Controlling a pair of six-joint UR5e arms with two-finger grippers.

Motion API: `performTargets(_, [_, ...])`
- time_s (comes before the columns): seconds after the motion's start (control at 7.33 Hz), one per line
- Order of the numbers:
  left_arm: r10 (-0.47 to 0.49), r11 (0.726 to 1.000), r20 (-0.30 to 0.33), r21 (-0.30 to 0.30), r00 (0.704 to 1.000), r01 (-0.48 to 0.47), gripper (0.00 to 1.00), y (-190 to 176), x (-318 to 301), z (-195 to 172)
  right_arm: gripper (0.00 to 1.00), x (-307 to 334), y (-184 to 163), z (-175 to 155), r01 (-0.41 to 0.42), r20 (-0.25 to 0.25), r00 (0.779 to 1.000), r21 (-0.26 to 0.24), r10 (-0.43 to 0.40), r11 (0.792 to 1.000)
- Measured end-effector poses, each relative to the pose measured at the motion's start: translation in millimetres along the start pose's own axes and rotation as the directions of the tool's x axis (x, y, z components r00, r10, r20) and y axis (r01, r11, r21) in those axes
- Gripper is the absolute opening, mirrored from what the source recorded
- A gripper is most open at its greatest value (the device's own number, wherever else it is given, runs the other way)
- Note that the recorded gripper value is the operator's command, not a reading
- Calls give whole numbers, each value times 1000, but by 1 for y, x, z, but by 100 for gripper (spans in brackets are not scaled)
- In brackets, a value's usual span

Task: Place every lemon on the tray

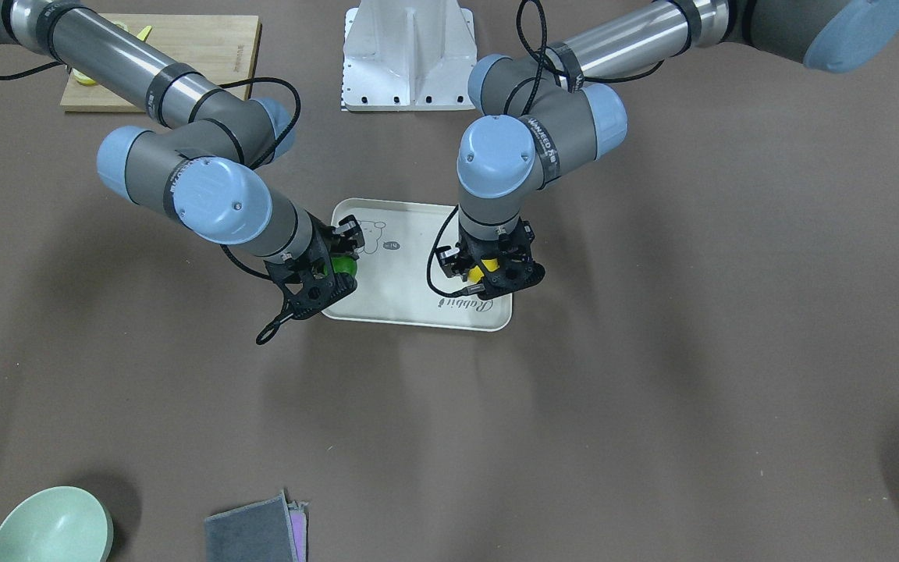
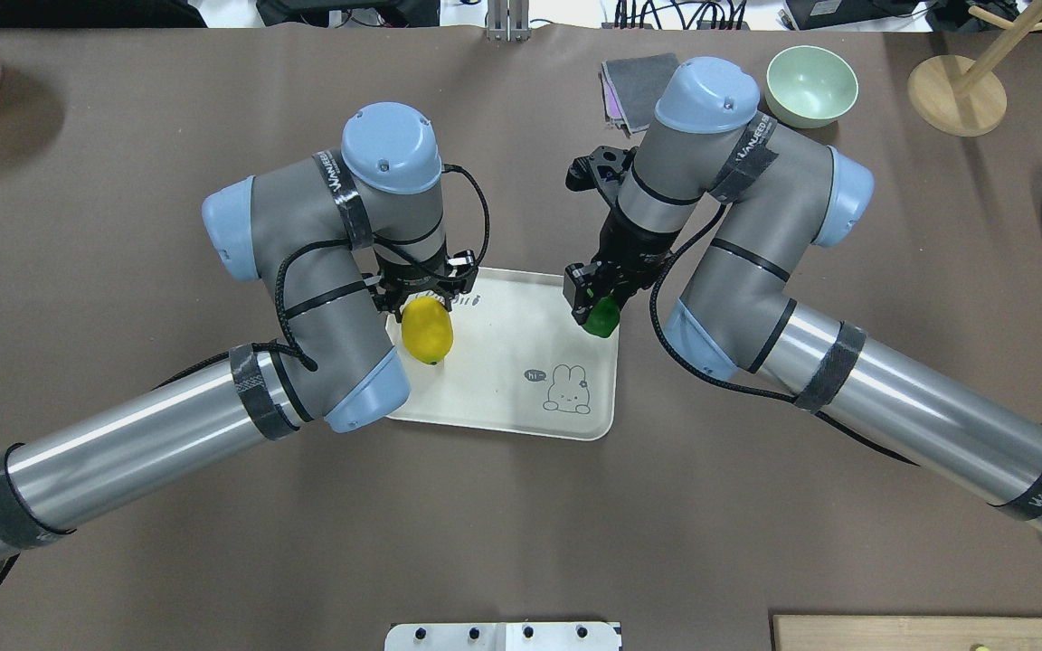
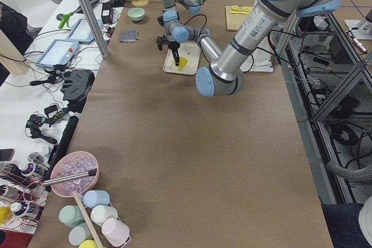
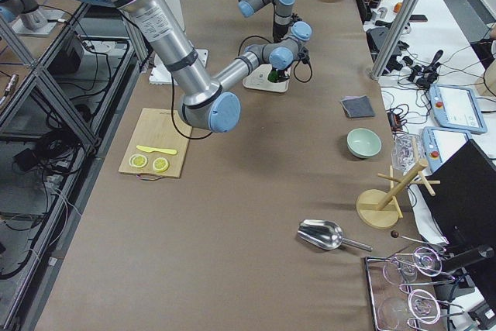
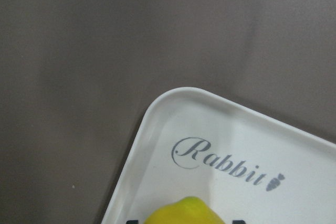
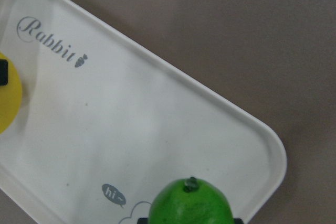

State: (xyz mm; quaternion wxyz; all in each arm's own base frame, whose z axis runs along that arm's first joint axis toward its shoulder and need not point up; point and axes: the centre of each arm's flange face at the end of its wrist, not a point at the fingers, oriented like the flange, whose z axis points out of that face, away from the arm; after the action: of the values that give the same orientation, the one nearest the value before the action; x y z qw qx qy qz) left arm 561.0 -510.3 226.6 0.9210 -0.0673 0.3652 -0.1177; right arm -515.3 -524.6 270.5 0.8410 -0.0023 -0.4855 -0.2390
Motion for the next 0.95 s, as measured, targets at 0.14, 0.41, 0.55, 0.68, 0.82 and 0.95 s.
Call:
performTargets(0.14, [3,1000,-8,3,1000,-3,98,0,-5,3,36,-10,0,9,19,-6,1000,4,-19,1000])
performTargets(0.41, [5,1000,-18,10,1000,-5,98,0,-7,0,98,-24,3,29,49,-14,999,6,-49,999])
performTargets(0.55, [5,1000,-26,15,1000,-5,98,-2,-8,-7,99,-26,4,32,54,-17,998,6,-54,999])
performTargets(0.68, [2,1000,-35,23,999,-1,98,-9,-11,-19,99,-26,4,33,54,-18,998,8,-54,998])
performTargets(0.82, [0,1000,-38,25,999,1,98,-21,-18,-37,99,-24,3,30,51,-19,999,13,-51,999])
performTargets(0.95, [2,1000,-37,15,999,-2,98,-38,-29,-59,99,-16,-2,18,40,-17,999,25,-39,999])
